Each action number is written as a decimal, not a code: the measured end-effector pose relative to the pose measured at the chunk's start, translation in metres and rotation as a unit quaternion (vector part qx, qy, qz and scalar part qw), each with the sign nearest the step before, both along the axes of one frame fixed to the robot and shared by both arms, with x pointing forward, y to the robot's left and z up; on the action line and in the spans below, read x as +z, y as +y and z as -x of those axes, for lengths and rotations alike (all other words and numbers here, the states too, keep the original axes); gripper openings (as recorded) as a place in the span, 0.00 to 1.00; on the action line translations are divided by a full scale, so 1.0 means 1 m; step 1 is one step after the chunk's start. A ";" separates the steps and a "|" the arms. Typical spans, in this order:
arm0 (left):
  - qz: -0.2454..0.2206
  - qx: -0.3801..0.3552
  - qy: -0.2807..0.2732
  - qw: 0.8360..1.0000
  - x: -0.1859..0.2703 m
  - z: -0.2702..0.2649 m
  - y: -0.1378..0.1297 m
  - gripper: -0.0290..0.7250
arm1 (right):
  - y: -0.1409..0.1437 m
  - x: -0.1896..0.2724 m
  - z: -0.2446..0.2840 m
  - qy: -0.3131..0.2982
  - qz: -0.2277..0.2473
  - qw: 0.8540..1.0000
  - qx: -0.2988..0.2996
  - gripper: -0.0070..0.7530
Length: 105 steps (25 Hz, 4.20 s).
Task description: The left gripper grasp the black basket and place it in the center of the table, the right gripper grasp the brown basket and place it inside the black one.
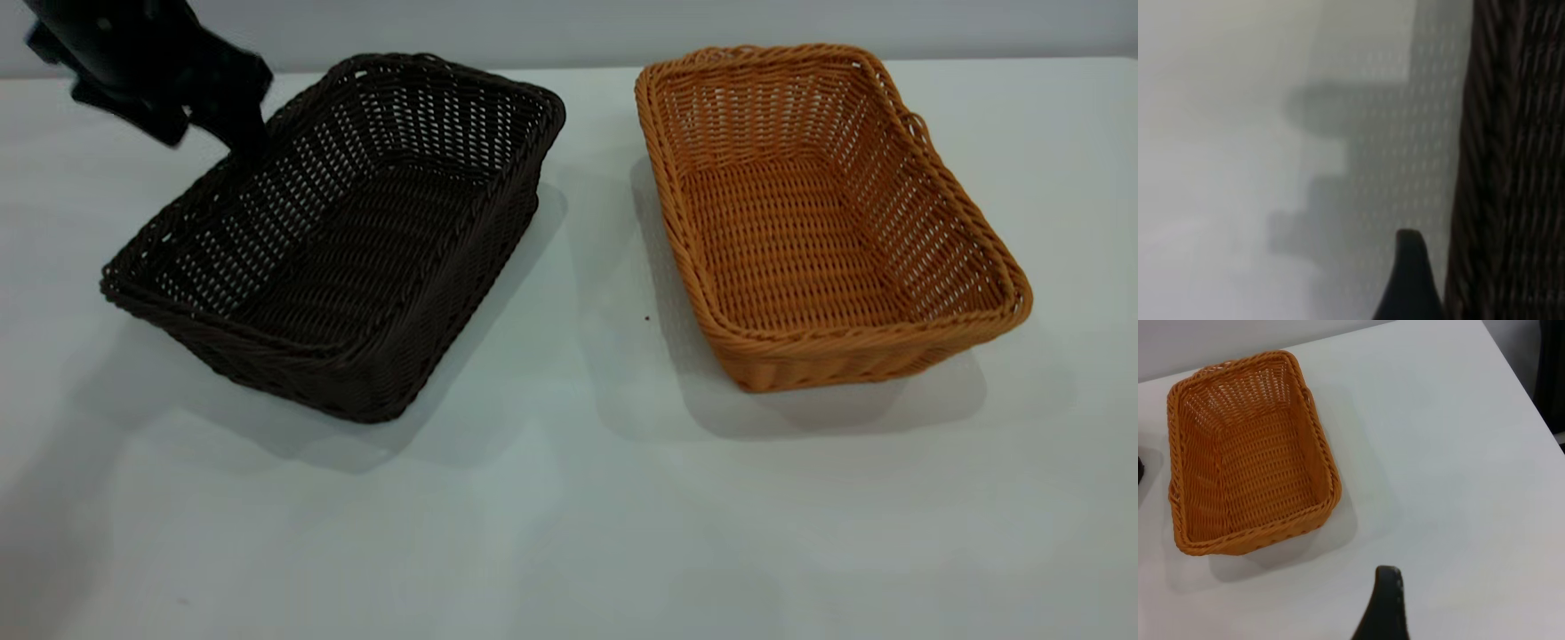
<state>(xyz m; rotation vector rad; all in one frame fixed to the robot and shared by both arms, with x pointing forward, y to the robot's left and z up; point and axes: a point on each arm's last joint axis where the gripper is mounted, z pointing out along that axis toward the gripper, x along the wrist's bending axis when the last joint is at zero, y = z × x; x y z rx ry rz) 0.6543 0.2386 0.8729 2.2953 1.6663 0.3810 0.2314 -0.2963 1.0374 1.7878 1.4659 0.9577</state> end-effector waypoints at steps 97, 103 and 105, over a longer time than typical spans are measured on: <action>-0.152 -0.374 -0.105 0.909 0.014 -0.038 -0.037 0.14 | -0.028 -0.221 -0.373 0.262 -0.521 0.794 -0.172 0.12; -0.153 -0.465 -0.094 0.867 0.015 -0.016 -0.100 0.14 | -0.051 -0.204 -0.375 0.262 -0.544 0.794 -0.070 0.12; -0.146 -0.490 -0.082 0.856 0.014 -0.005 -0.120 0.14 | -0.060 -0.201 -0.375 0.257 -0.545 0.796 -0.063 0.12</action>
